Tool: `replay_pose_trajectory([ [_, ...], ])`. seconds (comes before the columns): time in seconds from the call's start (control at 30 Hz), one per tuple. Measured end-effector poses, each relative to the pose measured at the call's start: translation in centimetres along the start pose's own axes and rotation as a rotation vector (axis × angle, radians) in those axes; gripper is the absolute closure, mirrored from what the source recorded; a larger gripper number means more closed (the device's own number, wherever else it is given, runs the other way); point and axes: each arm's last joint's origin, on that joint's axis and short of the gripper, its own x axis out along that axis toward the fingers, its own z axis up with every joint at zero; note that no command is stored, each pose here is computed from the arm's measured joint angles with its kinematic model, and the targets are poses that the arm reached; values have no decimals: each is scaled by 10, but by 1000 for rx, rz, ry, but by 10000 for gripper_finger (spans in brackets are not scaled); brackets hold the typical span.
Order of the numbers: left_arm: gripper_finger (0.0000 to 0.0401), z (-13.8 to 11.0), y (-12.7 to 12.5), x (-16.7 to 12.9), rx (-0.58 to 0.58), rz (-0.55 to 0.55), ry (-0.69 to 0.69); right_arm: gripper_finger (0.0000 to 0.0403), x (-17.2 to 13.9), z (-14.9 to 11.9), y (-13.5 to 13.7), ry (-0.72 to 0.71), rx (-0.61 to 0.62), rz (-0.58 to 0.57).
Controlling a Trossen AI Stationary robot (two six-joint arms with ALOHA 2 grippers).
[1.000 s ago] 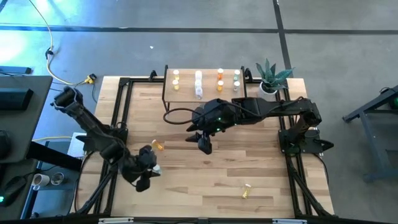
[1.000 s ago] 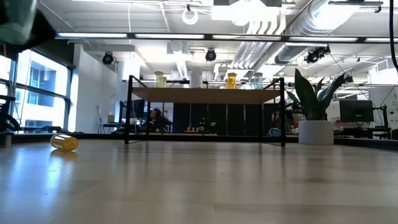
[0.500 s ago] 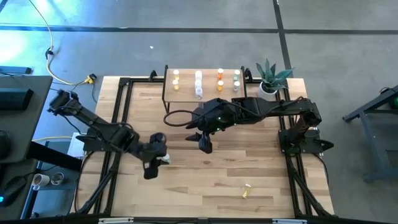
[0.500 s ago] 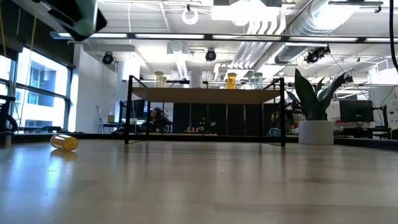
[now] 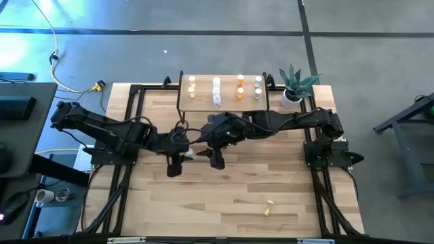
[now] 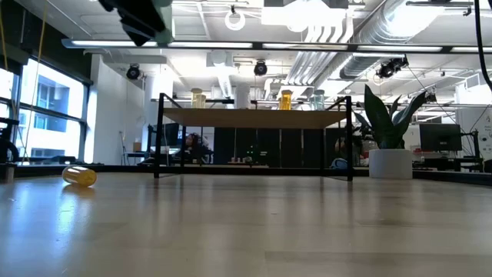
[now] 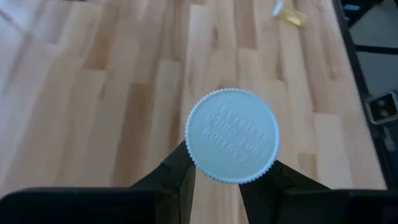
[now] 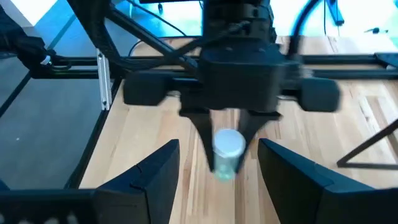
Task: Pick and place medicine bottles onto shelf by color
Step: Put the blue medicine bottle on the shelf aligned with the other blue medicine bottles
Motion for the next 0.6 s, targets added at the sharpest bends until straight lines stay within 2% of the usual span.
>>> replay_pose_trajectory([
  [0.37, 309, 19, 23, -7, 21, 67, -57, 194, 2, 4, -30, -33, 4, -61],
  [0.6, 309, 22, 26, -8, 61, 73, -69, 194, 9, 2, -38, -20, 14, 4],
])
